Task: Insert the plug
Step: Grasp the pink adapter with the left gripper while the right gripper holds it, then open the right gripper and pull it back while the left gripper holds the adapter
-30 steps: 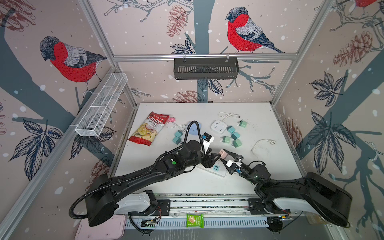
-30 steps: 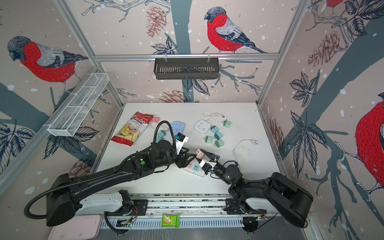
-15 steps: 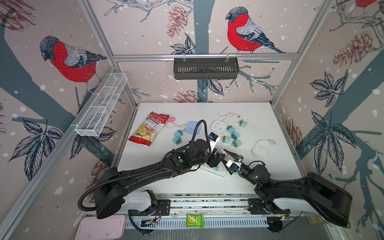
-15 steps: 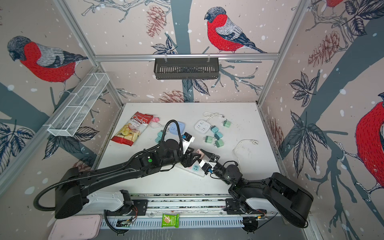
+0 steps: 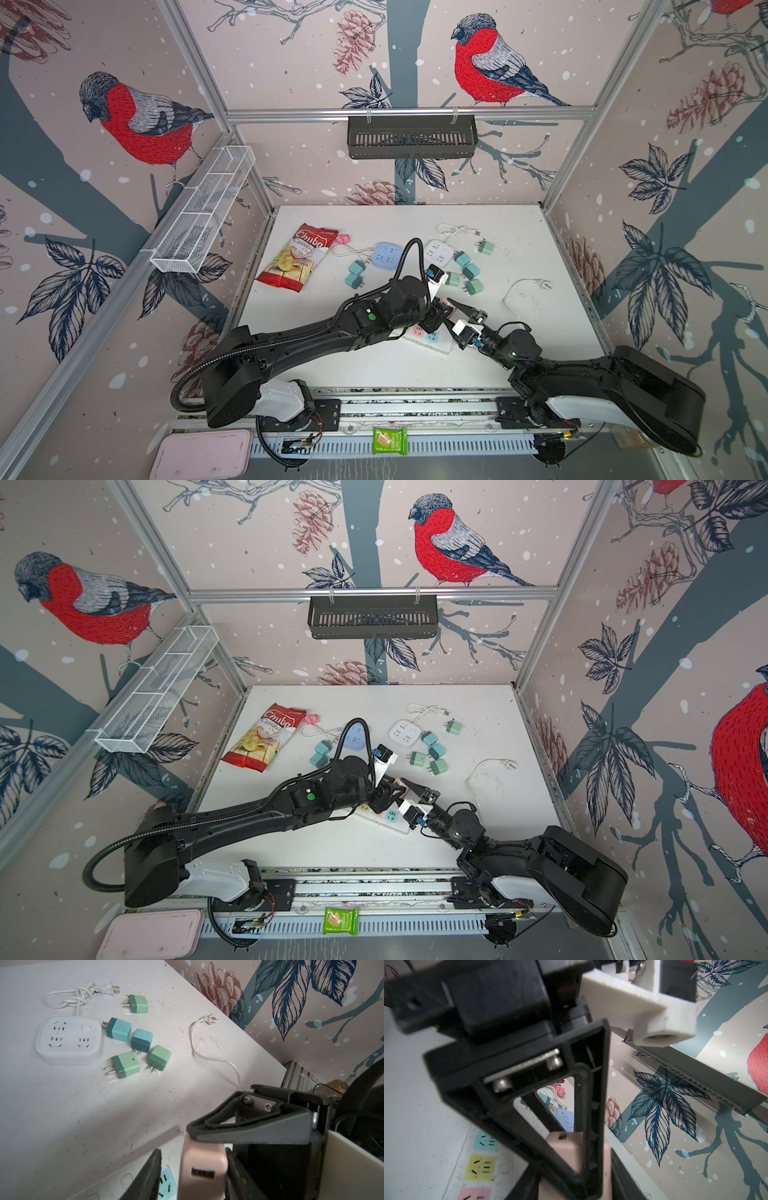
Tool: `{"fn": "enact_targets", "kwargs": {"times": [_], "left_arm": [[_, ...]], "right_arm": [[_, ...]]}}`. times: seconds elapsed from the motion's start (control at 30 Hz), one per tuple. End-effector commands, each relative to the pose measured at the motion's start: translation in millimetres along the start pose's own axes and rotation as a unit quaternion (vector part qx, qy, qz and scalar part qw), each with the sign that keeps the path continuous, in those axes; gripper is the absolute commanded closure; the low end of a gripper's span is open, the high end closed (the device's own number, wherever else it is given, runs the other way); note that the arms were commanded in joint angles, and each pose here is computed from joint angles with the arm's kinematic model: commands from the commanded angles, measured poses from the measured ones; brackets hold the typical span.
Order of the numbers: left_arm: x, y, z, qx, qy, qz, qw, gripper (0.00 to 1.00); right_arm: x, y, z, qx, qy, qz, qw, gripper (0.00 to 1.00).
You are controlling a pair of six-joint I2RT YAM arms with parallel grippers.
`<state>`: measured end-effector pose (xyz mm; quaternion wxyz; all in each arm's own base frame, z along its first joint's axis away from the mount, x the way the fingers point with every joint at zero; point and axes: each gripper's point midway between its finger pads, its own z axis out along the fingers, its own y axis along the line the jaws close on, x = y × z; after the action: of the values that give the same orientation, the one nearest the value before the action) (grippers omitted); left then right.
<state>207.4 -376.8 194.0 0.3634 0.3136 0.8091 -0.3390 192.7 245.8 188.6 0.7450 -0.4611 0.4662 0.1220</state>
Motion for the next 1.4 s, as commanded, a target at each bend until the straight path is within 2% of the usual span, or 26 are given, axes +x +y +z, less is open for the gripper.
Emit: {"fn": "enact_targets", "kwargs": {"times": [0.0,0.1,0.2,0.3,0.33,0.5,0.53,0.57,0.63,0.8,0.87,0.93,1.07,1.13,1.2,1.27,1.37], "left_arm": [[-1.5,-2.5,1.6,0.002,0.001,0.006,1.000,0.55],[0.5,-2.6,4.0,0.003,0.006,0.007,1.000,0.58],[1.1,-3.0,5.3,0.003,0.010,0.010,1.000,0.71],[-0.5,-3.1,3.8,0.000,0.010,0.014,1.000,0.83],[-2.3,-3.6,2.7,0.000,0.008,0.015,1.000,0.87],[-8.5,-4.3,-3.3,-0.003,0.002,0.025,1.000,1.00],[-10.3,-2.9,-4.8,-0.009,0.001,0.029,1.000,1.00],[-11.2,0.5,-6.1,-0.020,0.002,0.031,0.999,1.00],[-17.8,9.6,-11.9,-0.053,-0.003,0.034,0.998,1.00],[-41.1,16.6,-36.2,-0.091,-0.031,0.055,0.994,1.00],[-45.4,15.9,-45.0,-0.094,-0.038,0.080,0.992,1.00],[-52.4,17.7,-57.2,-0.107,-0.046,0.119,0.986,1.00],[-75.3,38.2,-95.7,-0.189,-0.084,0.149,0.967,1.00],[-74.2,34.6,-106.8,-0.182,-0.091,0.191,0.960,1.00],[-64.4,25.4,-110.0,-0.151,-0.091,0.260,0.949,1.00],[-65.0,19.6,-118.1,-0.141,-0.110,0.302,0.936,1.00],[-70.2,4.1,-122.0,-0.126,-0.131,0.345,0.921,1.00]], "right_arm": [[27.1,22.0,-28.7,-0.026,0.037,-0.001,0.999,0.98],[27.2,22.0,-29.0,-0.026,0.037,0.000,0.999,0.98],[26.6,21.2,-29.0,-0.024,0.036,-0.001,0.999,0.97],[26.5,20.2,-29.4,-0.021,0.036,0.001,0.999,0.89],[26.3,19.4,-29.4,-0.019,0.036,0.003,0.999,0.84],[24.9,15.5,-31.8,-0.007,0.032,0.007,0.999,0.54],[24.6,13.9,-31.9,-0.003,0.032,0.009,0.999,0.06],[24.9,13.5,-31.8,-0.002,0.032,0.010,0.999,0.01],[24.4,12.5,-32.3,0.000,0.031,0.010,0.999,0.00],[21.9,7.0,-36.4,0.011,0.023,0.018,1.000,0.01],[21.1,4.0,-38.1,0.016,0.020,0.023,0.999,0.00],[20.4,-2.1,-38.7,0.028,0.018,0.034,0.999,0.01],[22.6,-20.6,-40.3,0.064,0.019,0.069,0.995,0.01],[23.4,-36.2,-45.2,0.097,0.015,0.095,0.991,0.01],[25.8,-57.2,-54.4,0.147,0.011,0.135,0.980,0.00],[34.1,-83.2,-66.6,0.215,0.013,0.184,0.959,0.00],[65.7,-120.1,-77.4,0.319,0.056,0.265,0.908,0.00]]}}
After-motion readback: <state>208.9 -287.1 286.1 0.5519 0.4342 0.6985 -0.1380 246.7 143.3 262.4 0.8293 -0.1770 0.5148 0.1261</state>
